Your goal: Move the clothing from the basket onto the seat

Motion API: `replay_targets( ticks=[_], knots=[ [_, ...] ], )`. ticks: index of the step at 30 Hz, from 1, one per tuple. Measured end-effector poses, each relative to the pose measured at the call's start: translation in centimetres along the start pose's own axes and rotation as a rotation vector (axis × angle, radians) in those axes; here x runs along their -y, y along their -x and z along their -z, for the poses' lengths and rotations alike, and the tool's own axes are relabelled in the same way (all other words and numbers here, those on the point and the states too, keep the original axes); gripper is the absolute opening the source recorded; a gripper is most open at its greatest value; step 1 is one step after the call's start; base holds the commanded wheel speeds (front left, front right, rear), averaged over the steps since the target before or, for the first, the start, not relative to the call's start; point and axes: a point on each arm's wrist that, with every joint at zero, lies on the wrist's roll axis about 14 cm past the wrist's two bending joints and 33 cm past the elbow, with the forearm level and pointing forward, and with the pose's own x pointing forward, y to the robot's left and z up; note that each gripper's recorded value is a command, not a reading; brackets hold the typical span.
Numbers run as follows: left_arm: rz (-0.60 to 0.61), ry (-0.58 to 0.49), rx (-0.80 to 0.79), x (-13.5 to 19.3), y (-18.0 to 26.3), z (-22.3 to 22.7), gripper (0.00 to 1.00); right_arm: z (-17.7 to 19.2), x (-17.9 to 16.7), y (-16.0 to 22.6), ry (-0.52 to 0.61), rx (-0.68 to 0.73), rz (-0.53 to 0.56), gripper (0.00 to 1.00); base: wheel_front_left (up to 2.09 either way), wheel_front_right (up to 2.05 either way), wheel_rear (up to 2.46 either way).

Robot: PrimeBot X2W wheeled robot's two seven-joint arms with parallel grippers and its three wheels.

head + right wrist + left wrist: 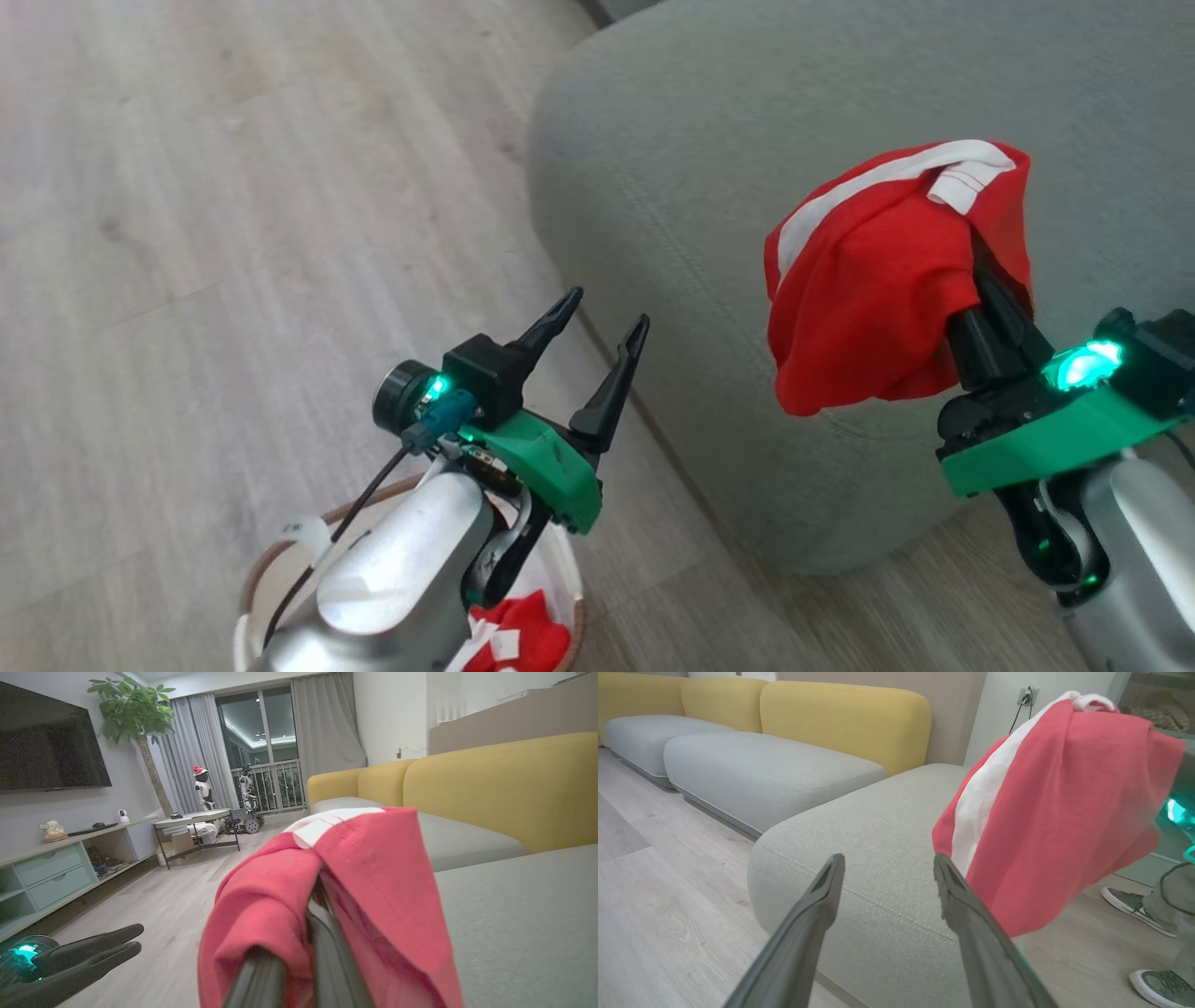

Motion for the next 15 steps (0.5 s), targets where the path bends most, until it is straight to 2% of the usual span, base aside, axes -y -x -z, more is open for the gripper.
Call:
replay_targets(
  ticks=[9, 15],
  knots=[
    [0.089, 0.013, 0.007, 2.3, -2.3, 0.2, 1.0, -1.6, 2.7, 1.8, 0.039, 0.025, 0.094, 0.0, 0.0, 0.0, 0.0],
    [0.1, 0.015, 0.0, 2.3, -2.6, 0.6, 1.0, -2.2, 3.5, 1.7, 0.051, 0.038, 0.118, 0.0, 0.0, 0.0, 0.0]
  ],
)
